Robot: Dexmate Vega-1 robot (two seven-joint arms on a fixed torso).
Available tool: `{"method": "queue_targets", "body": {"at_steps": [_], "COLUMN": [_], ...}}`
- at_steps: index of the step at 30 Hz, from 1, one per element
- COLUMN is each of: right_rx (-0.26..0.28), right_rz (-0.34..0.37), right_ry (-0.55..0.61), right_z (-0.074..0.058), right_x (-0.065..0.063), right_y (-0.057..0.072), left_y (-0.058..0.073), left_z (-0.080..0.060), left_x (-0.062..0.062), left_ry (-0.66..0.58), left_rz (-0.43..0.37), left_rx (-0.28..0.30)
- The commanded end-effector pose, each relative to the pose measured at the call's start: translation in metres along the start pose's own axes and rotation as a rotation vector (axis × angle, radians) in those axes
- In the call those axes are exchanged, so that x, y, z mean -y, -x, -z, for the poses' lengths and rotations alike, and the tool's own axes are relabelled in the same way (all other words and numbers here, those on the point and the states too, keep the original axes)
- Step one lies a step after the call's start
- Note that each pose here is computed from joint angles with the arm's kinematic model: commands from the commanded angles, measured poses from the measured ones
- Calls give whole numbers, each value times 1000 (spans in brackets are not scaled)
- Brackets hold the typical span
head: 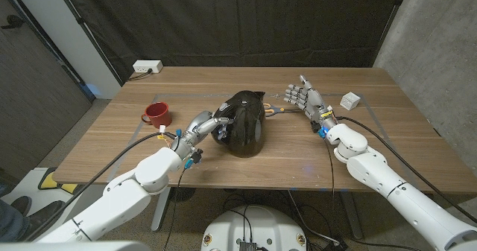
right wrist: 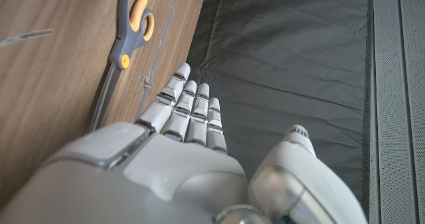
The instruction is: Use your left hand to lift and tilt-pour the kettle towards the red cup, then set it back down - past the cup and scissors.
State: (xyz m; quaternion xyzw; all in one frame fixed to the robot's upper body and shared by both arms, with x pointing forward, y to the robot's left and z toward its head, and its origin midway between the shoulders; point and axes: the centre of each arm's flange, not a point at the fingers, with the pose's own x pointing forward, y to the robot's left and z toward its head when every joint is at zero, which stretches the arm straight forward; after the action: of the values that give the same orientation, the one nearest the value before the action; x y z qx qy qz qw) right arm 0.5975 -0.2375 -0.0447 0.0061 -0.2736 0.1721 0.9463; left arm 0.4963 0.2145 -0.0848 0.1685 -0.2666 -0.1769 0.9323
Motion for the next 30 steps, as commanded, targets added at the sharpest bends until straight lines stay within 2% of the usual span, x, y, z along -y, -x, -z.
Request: {"method": "queue_targets", "body": {"at_steps": [1, 6, 16, 23, 30], "right_rx": [-13, -11, -6, -7, -7], "right_rz": [8, 9, 12, 15, 22], "right_ry": [-10, -11, -13, -15, -16], "right_z": [8, 8, 8, 9, 10], "right_x": [-3, -3, 1, 2, 4], "right_y": [1, 0, 0, 1, 3], "left_y": [-1, 2, 16, 25, 26], "left_z": [19, 19, 5, -7, -15], "left_x": [4, 1, -14, -18, -17], "left_ry": [-11, -44, -132, -162, -191], "left_rz": [3, 12, 26, 21, 55], "left_rx": [-58, -84, -127, -122, -109]}}
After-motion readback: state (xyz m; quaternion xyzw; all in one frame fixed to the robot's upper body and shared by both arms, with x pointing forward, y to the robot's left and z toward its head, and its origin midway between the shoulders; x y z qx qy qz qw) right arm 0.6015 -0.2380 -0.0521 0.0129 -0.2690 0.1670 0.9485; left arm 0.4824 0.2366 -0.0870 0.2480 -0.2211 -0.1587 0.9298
